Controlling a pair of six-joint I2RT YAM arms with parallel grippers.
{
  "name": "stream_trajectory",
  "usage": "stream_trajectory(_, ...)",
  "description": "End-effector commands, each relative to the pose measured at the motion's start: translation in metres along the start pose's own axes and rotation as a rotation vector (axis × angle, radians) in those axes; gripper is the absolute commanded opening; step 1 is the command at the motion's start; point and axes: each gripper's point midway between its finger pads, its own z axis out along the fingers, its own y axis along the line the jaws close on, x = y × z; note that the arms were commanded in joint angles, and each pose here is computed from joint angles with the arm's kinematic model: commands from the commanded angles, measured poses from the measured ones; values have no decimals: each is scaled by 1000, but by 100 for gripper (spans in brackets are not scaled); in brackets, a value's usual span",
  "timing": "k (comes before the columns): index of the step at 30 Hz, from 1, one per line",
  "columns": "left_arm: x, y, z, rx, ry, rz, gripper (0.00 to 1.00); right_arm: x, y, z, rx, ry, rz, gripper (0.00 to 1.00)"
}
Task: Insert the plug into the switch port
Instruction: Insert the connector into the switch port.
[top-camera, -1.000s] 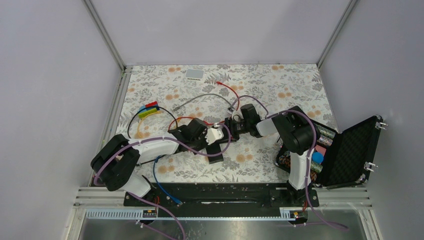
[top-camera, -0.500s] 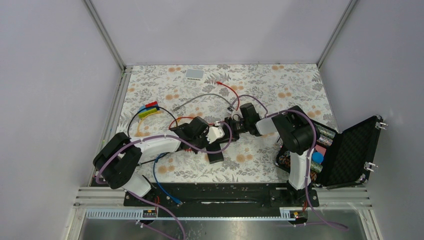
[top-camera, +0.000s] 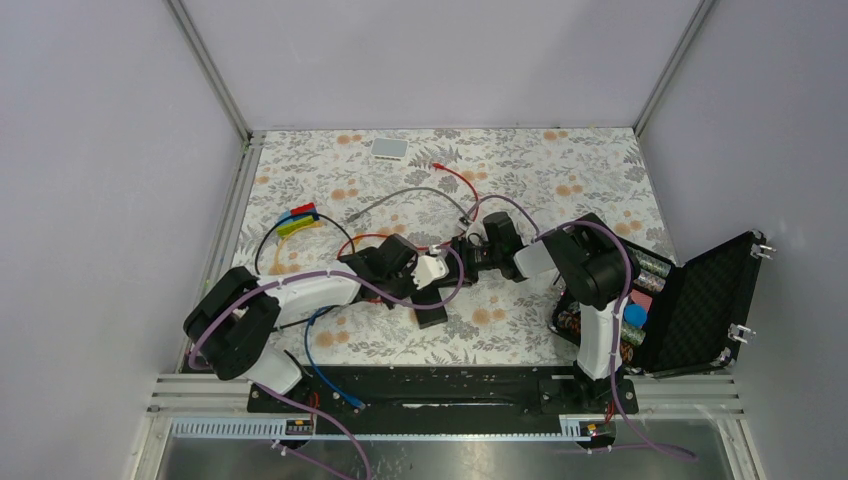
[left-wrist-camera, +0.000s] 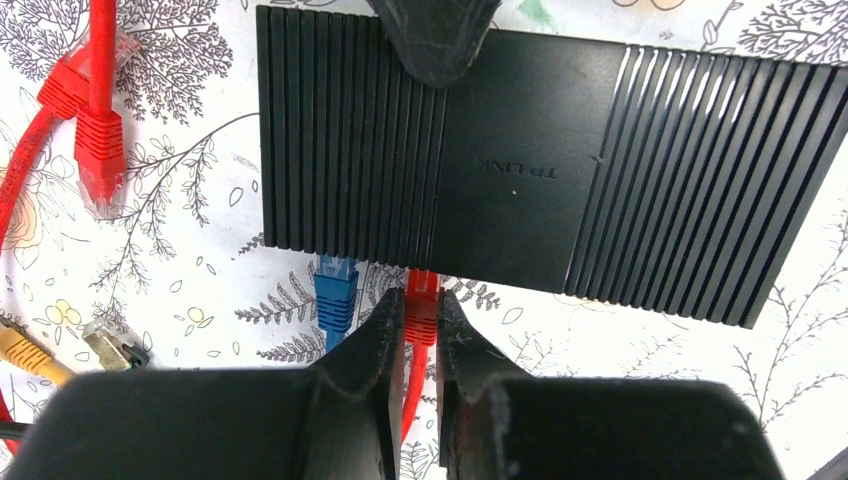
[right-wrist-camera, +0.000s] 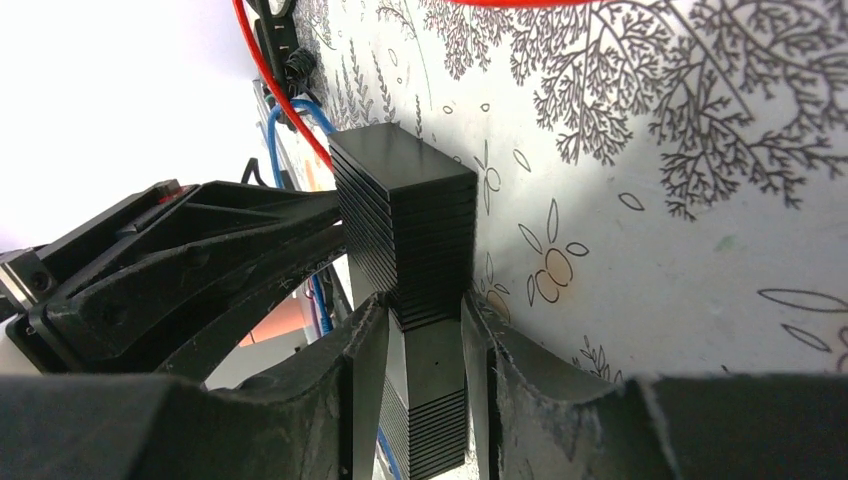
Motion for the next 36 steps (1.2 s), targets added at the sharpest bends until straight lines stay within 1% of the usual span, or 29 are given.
stream_trajectory(1,-96,-4,-22,44,-346,85,9,28,-22,10,84,33,65,42)
stream_trajectory(5,-93,-4,-24,54,-329,91,14,27,-22,6,82,21,67,42)
stream_trajectory(10,-83,-3,-22,76,-258,93,26,27,-26,4,81,15,78,42)
stream_trajectory(13,-81,-4,-23,90,-239,93,32,26,-24,3,75,13,75,42)
stream_trajectory(20,-72,5,-30,62,-216,76,35,25,-24,1,73,12,72,42)
stream_trajectory(23,-69,6,-37,60,-205,73,38,25,-24,1,73,12,72,42)
stream_trajectory(28,-46,12,-43,25,-121,71,39,25,-22,-1,69,11,68,42)
stream_trajectory(30,-37,11,-43,35,-100,72,38,24,-19,-1,64,13,65,42)
stream_trajectory(33,-30,5,-43,77,-98,60,38,22,-17,-3,63,9,52,42)
stream_trajectory(36,-23,5,-40,72,-99,45,39,22,-14,-3,59,9,49,42)
